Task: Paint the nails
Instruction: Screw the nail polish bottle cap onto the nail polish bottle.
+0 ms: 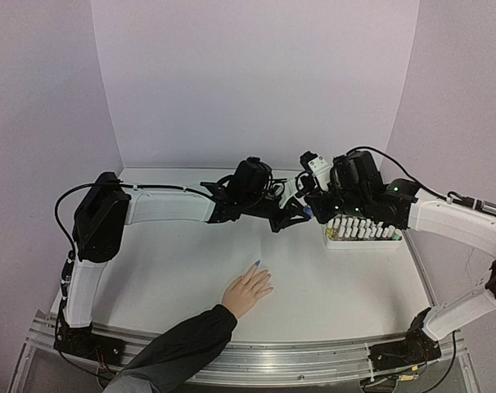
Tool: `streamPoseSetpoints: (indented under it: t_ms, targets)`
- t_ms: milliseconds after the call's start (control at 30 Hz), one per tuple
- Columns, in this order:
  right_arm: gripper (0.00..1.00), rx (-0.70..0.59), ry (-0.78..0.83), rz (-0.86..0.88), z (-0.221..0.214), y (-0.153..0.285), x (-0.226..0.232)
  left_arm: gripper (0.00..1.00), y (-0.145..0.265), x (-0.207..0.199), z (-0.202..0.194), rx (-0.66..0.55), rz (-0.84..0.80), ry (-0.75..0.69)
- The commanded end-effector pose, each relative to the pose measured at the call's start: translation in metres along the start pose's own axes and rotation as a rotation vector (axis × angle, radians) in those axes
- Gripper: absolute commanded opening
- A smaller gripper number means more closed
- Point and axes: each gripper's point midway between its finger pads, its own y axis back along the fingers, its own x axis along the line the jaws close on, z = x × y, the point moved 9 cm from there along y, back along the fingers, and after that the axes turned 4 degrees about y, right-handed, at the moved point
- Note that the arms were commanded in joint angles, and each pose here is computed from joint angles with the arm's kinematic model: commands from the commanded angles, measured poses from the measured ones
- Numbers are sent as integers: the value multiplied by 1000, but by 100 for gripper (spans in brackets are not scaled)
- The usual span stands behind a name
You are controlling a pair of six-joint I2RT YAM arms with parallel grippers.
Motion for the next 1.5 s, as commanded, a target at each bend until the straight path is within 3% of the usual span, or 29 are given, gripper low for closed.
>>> streamPoseSetpoints:
  t_ms: [0,133,200,233,333,400,767,967,1067,1200,1467]
  targets:
    - [0,41,-140,-94,-1,-11,3,0,17,1,58,-205,48,-81]
    - [0,48,-144,-88,0,-16,7,0,18,1,56,-197,50,-88]
    - [9,48,-133,-54,1,-17,10,0,18,0,55,-193,49,-89]
    - [20,48,-121,-28,2,-17,12,0,18,0,55,-189,49,-90]
    - [74,36,-90,52,3,-13,17,0,19,0,52,-180,46,-91]
    - [95,16,-51,65,4,-5,16,0,20,-2,51,-177,38,-94]
    - [98,4,184,389,-30,78,3,0,27,-16,40,-134,-130,-171]
    - [95,-34,299,423,-29,111,-8,0,32,-33,34,-121,-316,-248]
    - [87,-44,329,501,-21,112,-5,0,34,-38,32,-108,-389,-256]
    - [66,-49,377,561,-9,100,-1,0,35,-42,32,-101,-442,-272]
    - [48,-50,413,637,-1,82,5,0,37,-46,32,-94,-474,-275]
